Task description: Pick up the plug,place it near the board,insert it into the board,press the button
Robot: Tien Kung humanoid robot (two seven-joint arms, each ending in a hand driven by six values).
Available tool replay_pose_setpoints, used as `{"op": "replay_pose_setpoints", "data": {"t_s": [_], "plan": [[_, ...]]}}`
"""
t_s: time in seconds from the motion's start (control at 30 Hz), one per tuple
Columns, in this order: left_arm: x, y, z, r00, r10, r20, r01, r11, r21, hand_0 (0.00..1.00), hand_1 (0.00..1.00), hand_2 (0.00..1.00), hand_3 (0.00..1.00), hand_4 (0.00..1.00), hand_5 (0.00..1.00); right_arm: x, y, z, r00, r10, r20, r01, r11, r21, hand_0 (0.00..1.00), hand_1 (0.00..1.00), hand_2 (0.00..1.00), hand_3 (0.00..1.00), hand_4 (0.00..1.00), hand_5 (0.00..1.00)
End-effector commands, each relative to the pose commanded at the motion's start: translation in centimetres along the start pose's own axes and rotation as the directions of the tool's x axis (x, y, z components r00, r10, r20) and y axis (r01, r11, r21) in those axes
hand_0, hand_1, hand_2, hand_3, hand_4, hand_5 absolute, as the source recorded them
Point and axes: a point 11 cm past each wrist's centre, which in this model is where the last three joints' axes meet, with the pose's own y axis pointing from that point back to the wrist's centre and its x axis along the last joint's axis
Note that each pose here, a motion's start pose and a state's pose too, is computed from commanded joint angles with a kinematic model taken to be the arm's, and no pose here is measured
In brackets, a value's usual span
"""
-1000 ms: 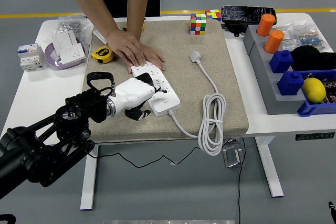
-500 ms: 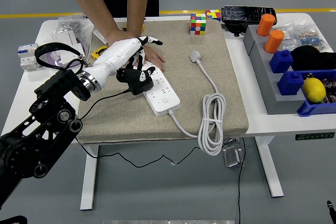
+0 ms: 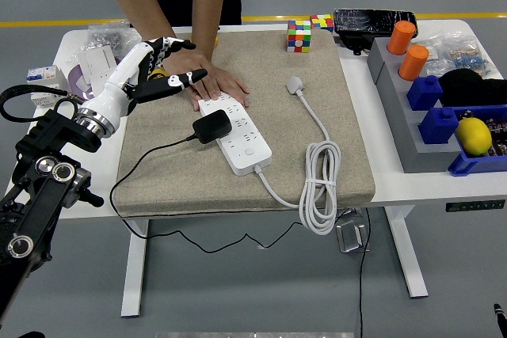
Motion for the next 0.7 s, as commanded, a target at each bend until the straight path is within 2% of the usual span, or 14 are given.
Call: {"op": "replay_pose_setpoints", "data": {"t_s": [0.23, 0.3, 0.33, 0.4, 0.5, 0.53, 0.7], "plan": [[0.8, -0.1, -0.1, 0.999, 0.015, 0.031, -0.016, 1.000, 0.016, 0.998, 0.998, 0.956, 0.969, 0.998, 0.649, 0.1, 0.0, -0.1, 1.000, 0.002, 0.001, -0.002, 1.000, 0.000, 0.939, 0.884, 0.830, 0.848, 0.998, 0.998], [0.8, -0.2, 0.0, 0.996, 0.009, 0.091, -0.012, 0.999, 0.030, 0.998, 0.998, 0.956, 0.969, 0.998, 0.649, 0.1, 0.0, -0.1, 1.000, 0.003, 0.000, -0.003, 1.000, 0.000, 0.939, 0.884, 0.830, 0.848, 0.998, 0.998], [0.8, -0.3, 0.0, 0.992, 0.006, 0.126, -0.011, 0.999, 0.035, 0.930, 0.943, 0.907, 0.945, 0.998, 0.620, 0.2, 0.0, -0.1, 1.000, 0.003, -0.001, -0.003, 1.000, 0.000, 0.938, 0.883, 0.829, 0.848, 0.998, 0.998], [1.0, -0.8, 0.0, 0.976, 0.004, 0.216, -0.014, 0.999, 0.045, 0.930, 0.943, 0.907, 0.945, 0.998, 0.620, 0.2, 0.0, -0.1, 1.000, 0.003, -0.002, -0.003, 1.000, 0.001, 0.938, 0.883, 0.829, 0.848, 0.998, 0.998], [1.3, -1.4, 0.0, 0.936, 0.001, 0.352, -0.019, 0.999, 0.047, 0.930, 0.943, 0.907, 0.945, 0.998, 0.620, 0.1, 0.0, -0.3, 1.000, 0.002, -0.003, -0.002, 1.000, 0.004, 0.938, 0.883, 0.829, 0.848, 0.998, 0.998], [1.3, -1.6, 0.1, 0.919, -0.003, 0.393, -0.017, 0.999, 0.047, 0.906, 0.928, 0.907, 0.942, 0.998, 0.453, 0.1, 0.0, -0.3, 1.000, 0.002, -0.003, -0.002, 1.000, 0.004, 0.937, 0.883, 0.829, 0.848, 0.998, 0.998], [0.6, -2.2, 0.1, 0.800, -0.058, 0.597, 0.018, 0.997, 0.072, 0.906, 0.928, 0.907, 0.942, 0.998, 0.453, 0.3, -0.1, -0.1, 1.000, 0.005, -0.006, -0.005, 1.000, 0.001, 0.937, 0.883, 0.829, 0.848, 0.998, 0.998]]}}
